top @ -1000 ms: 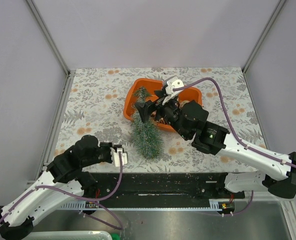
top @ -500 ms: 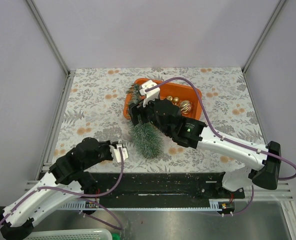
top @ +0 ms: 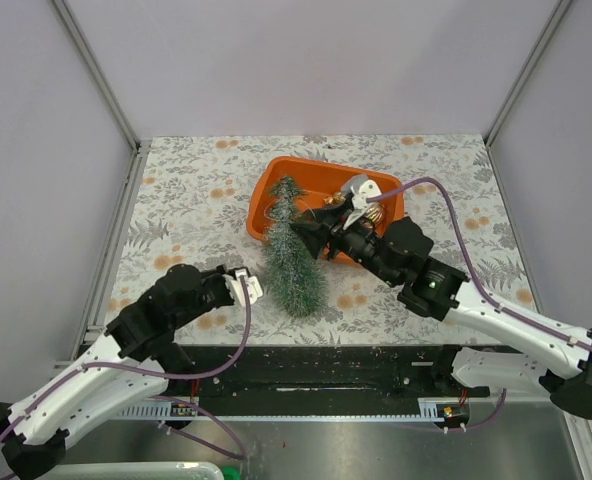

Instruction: Decorate the small christmas tree

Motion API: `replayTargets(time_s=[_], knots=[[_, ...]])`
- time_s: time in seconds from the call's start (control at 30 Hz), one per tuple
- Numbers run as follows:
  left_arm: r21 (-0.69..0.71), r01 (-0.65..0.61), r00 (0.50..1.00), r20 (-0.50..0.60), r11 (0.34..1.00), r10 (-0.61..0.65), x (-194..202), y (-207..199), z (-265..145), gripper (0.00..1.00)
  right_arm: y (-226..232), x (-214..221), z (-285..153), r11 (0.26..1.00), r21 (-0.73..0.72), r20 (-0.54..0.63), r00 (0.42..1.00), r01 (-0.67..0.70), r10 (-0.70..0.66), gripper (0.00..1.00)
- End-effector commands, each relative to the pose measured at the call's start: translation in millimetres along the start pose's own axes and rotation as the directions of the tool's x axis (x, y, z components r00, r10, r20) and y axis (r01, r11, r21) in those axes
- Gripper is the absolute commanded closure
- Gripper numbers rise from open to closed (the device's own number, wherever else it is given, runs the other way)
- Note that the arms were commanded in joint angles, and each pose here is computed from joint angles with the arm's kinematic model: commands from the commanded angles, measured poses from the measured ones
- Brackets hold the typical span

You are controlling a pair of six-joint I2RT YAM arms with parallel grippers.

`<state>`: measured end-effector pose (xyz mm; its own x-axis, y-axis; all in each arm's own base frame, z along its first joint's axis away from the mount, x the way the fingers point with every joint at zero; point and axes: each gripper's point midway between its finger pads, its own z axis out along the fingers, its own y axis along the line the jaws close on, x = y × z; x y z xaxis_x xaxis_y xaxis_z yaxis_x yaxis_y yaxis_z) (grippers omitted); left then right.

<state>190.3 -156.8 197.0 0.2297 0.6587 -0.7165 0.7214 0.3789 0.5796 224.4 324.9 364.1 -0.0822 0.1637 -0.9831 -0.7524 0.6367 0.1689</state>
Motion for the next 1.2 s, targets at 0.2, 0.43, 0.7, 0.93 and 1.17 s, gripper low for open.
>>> replayTargets(time_s=[0.2,0.43,0.7,0.93,1.17], knots=[[-0.143,-0.066,0.991,0.104,0.987,0.082,-47.1,48.2,25.8,1.0,7.9,-32.5,-31.0,0.988,-0.153,0.123,0.991,-0.036,0.055,0.39],[-0.263,-0.038,0.999,-0.015,0.964,0.035,-26.8,72.6,48.1,1.0,-47.4,-33.9,-49.6,0.991,0.114,0.152,0.987,-0.074,0.056,0.25],[-0.289,-0.02,1.0,0.011,0.957,0.024,-24.3,78.3,38.9,0.98,-91.0,-14.9,-27.5,0.968,0.162,0.152,0.974,-0.193,0.169,0.23],[-0.263,0.062,0.993,0.113,0.963,-0.033,-31.0,69.0,48.2,0.92,-81.2,4.4,4.9,0.957,0.023,0.114,0.952,-0.289,0.284,0.23],[-0.233,0.165,0.981,0.142,0.958,-0.134,-38.7,71.8,74.4,0.89,-57.6,25.4,6.2,0.927,-0.098,0.028,0.93,-0.363,0.367,0.28]])
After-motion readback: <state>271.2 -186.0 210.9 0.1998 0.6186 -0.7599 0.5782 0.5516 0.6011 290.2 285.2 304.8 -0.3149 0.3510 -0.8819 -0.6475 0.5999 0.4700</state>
